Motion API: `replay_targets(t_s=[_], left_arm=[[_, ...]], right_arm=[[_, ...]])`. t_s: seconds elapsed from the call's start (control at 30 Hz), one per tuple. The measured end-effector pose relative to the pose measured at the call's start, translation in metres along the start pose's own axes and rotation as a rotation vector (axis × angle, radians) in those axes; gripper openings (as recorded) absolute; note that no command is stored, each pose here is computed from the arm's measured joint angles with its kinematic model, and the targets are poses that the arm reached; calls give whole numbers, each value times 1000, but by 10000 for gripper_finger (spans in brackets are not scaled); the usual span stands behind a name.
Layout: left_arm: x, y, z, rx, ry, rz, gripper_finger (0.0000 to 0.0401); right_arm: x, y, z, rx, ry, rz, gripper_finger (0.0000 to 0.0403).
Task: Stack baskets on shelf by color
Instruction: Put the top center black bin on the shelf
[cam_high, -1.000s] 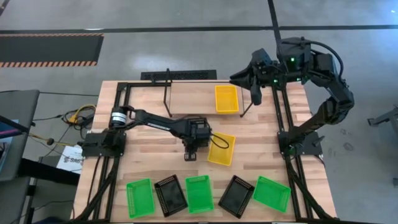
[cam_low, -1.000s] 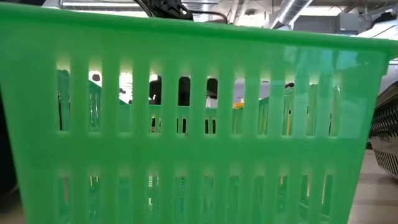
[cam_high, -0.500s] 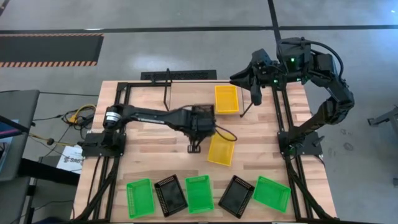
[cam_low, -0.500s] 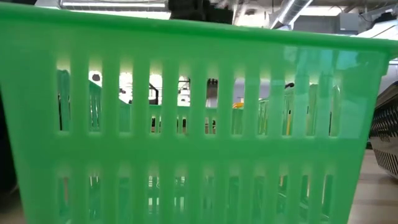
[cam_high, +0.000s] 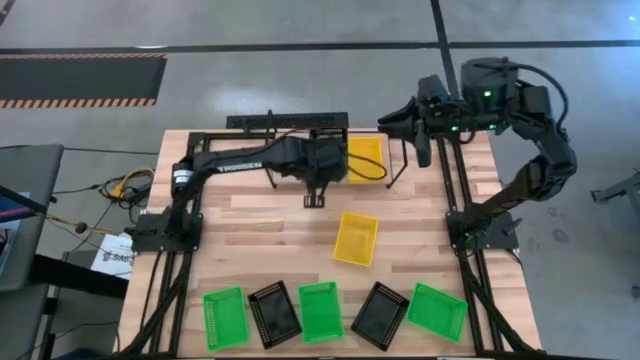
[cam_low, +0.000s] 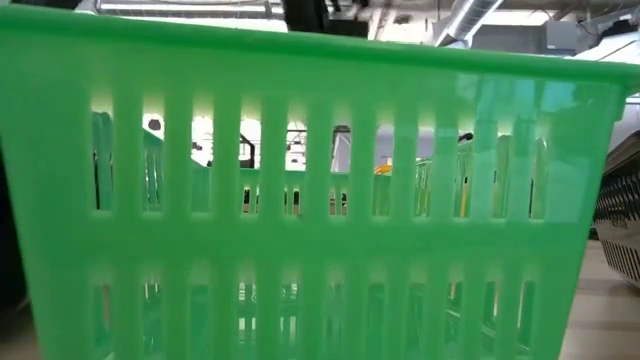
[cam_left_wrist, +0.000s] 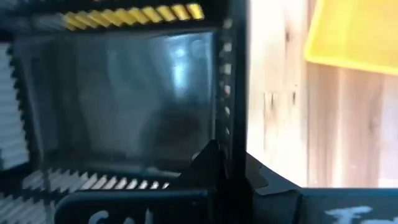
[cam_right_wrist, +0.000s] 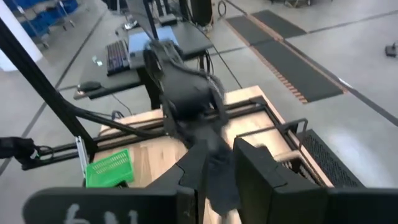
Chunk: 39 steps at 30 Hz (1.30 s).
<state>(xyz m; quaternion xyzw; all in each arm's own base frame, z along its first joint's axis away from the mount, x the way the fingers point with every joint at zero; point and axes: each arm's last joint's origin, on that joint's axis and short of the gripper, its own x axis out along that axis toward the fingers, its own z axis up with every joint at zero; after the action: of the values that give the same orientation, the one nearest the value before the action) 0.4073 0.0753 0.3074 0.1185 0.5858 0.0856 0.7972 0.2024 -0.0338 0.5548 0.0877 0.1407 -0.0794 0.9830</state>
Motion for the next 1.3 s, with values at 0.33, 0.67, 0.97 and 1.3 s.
replay_targets(t_s=[0.33, 0.67, 0.97, 1.3], left_arm=[[71, 15, -2, 39, 148, -64, 0], [83, 46, -5, -67, 71, -85, 0], [92, 58, -10, -80, 67, -129, 0], [88, 34, 1, 7, 35, -154, 0]], right_arm=[[-30, 3, 5, -20, -91, 19, 98], [-35, 3, 4, -53, -96, 18, 98], [-35, 3, 4, -75, -97, 17, 98], [-35, 3, 4, -75, -97, 16, 98]])
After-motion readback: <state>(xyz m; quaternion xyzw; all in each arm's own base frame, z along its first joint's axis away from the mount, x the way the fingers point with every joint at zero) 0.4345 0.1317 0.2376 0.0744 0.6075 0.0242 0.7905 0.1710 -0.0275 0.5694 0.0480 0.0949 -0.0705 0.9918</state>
